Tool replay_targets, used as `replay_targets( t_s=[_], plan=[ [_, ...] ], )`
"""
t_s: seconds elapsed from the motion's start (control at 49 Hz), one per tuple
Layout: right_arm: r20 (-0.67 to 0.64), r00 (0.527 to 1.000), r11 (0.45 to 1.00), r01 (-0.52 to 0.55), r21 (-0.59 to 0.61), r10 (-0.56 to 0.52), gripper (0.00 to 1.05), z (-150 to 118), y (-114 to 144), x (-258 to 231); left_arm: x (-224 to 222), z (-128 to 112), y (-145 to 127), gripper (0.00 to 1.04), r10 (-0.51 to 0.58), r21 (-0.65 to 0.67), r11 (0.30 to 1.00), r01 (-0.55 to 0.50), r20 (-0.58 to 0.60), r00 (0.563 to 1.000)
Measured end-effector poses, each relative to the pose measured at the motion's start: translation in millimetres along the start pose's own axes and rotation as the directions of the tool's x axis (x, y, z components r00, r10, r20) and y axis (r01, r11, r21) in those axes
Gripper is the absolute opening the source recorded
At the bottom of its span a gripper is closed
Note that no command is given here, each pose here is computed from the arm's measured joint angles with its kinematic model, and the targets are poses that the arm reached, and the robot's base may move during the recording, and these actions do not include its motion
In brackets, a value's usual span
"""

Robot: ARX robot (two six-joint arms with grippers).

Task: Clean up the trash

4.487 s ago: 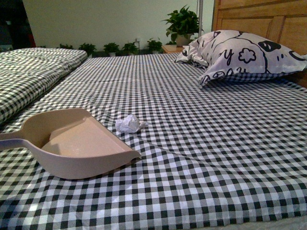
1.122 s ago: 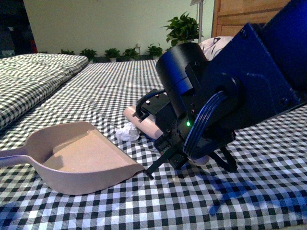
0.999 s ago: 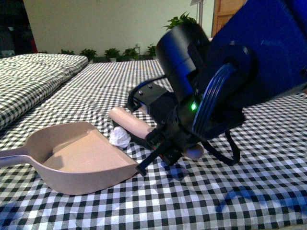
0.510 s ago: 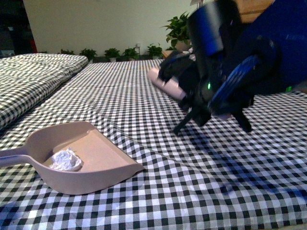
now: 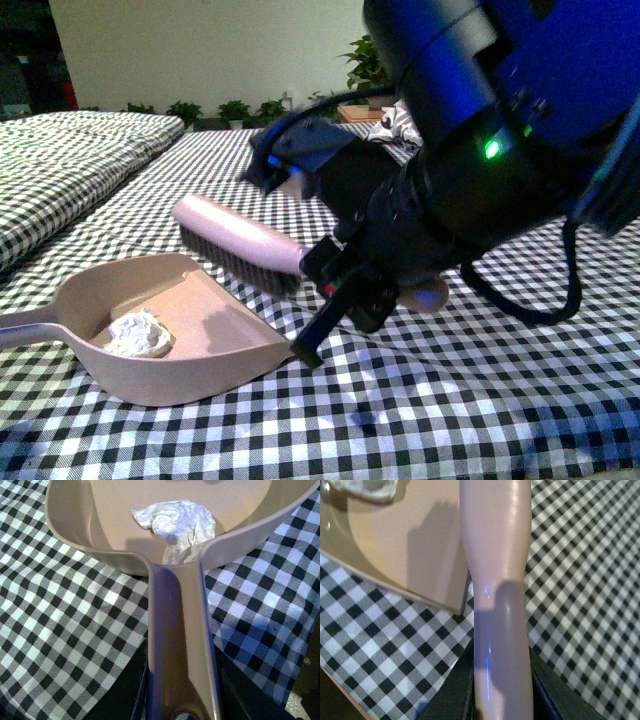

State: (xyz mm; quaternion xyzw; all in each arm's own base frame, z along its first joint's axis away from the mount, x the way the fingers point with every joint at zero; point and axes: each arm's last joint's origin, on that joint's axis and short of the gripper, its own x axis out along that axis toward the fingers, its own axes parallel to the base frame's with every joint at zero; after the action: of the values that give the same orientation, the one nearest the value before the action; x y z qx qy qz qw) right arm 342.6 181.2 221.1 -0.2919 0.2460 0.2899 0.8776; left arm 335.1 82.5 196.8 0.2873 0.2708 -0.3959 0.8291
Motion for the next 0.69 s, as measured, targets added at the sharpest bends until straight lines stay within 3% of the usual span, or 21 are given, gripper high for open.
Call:
replay_targets(
  t_s=[0.143,0.306,0.489,0.693],
  plan=[
    [0.06,0.994,0.99,0.086,0.108,-0.093,0.21,5.1,-28.1,-22.3,0.0,0.0,0.0,0.29,0.0,0.0,1.0,0.0,0.0,1.0],
    [0.078,0.962,0.943,0.237,0.234,-0.261,0.21,-2.5,-57.0,-38.9,0.0,0.0,0.0,0.29,0.0,0.0,1.0,0.0,0.0,1.0],
    [0.02,0.917,0.847,0.36,0.391,-0.399,0.21,-32.3,-86.1,-52.0,0.0,0.0,0.0,0.29,0.0,0.0,1.0,0.0,0.0,1.0],
    [-0.074,0.899,0.789,0.417,0.452,-0.432,0.21,-64.7,-102.8,-55.9,1.3,4.4,7.3,0.29,0.071,0.061,0.996,-0.072,0.018,0.997]
  ],
)
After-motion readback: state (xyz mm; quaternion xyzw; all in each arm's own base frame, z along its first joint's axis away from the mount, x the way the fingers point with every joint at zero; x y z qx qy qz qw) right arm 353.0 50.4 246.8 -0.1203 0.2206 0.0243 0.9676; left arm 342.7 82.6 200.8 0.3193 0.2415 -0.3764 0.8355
